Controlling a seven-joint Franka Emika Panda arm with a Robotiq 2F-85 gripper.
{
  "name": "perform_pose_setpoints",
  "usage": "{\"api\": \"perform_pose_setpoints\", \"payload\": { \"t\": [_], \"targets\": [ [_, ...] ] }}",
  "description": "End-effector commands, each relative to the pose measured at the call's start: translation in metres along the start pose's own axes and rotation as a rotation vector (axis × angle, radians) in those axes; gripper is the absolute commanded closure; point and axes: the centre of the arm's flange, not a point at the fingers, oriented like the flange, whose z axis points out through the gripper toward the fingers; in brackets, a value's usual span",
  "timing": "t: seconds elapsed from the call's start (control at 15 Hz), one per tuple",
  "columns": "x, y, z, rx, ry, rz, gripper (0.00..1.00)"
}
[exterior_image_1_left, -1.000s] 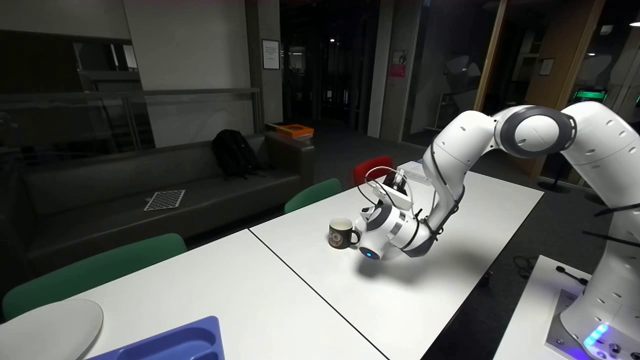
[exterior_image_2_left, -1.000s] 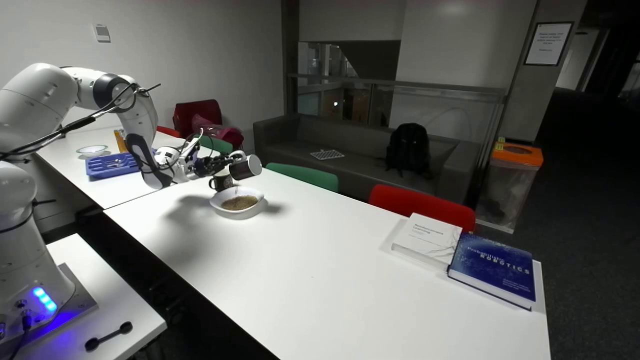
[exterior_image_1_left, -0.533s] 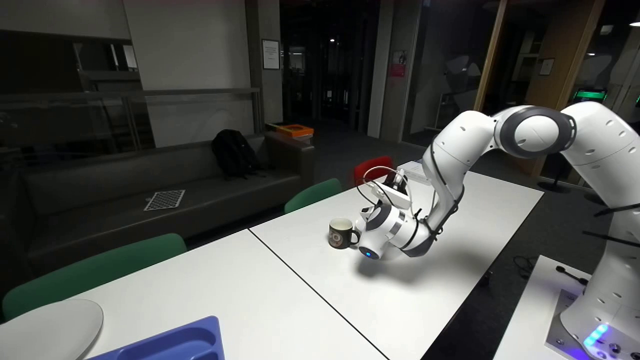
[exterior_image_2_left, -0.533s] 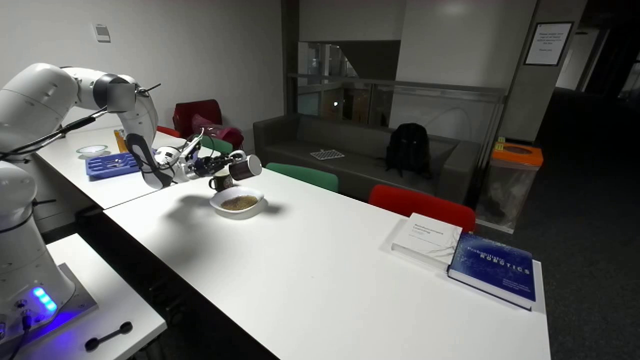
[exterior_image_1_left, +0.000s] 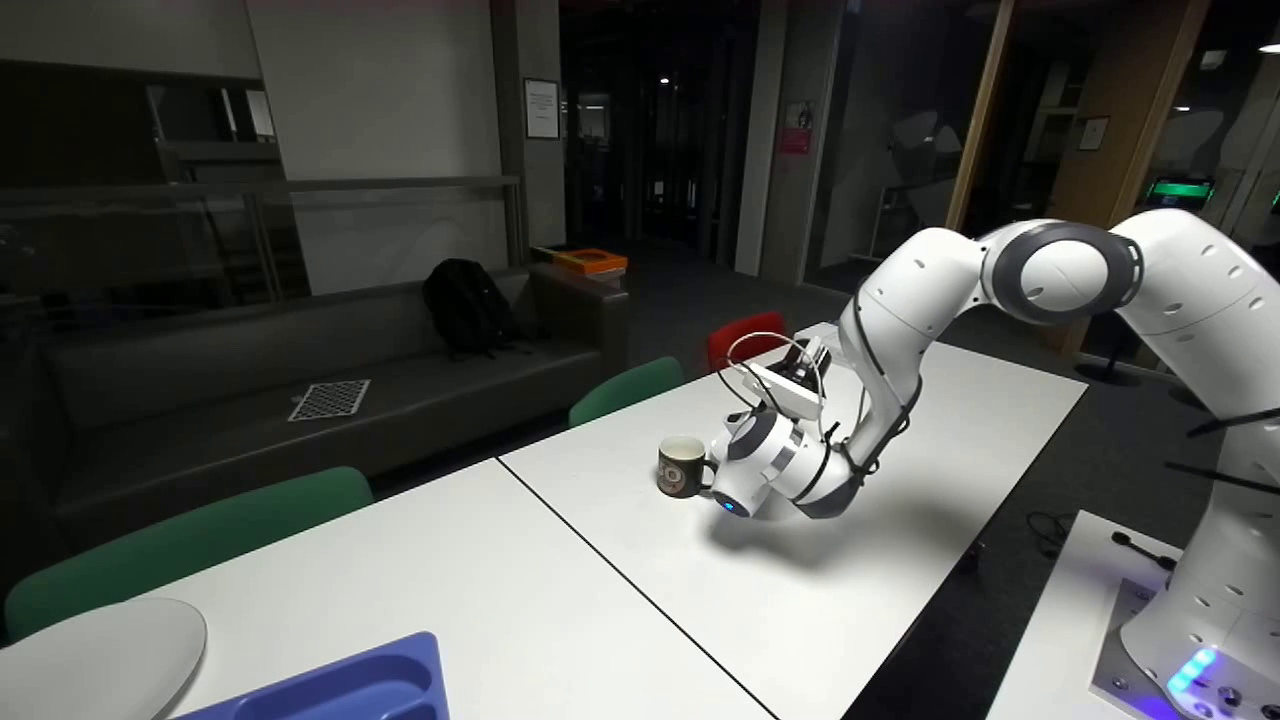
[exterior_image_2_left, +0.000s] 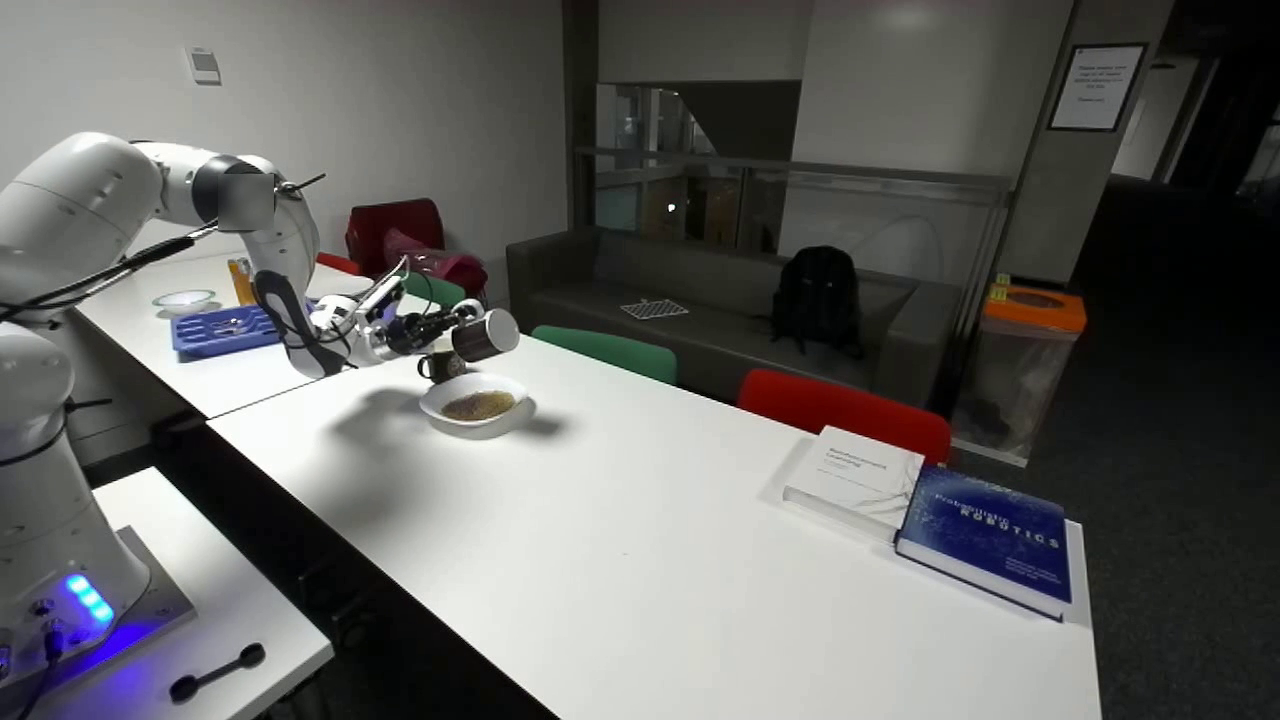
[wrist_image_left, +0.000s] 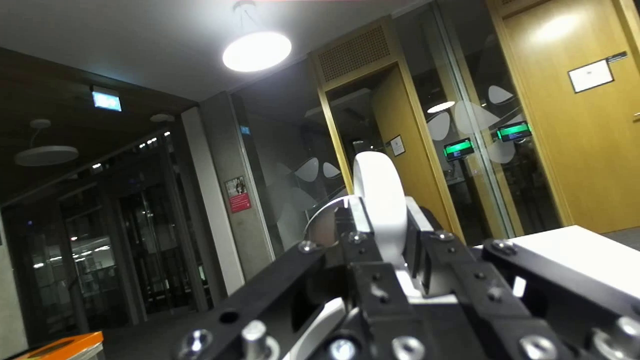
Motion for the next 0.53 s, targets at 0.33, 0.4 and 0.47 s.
{"api": "perform_pose_setpoints", "payload": {
  "t": [0.33,0.4,0.47],
  "targets": [
    [-0.0068,0.0132,0.0013,0.052,-0.096,-0.055,0.95],
    [-0.0066,0.0133,0.0012,0.055,-0.101,-0.059,0.95],
    [-0.0063,0.0136,0.0008,0.057,-0.105,-0.065,0.95]
  ]
}}
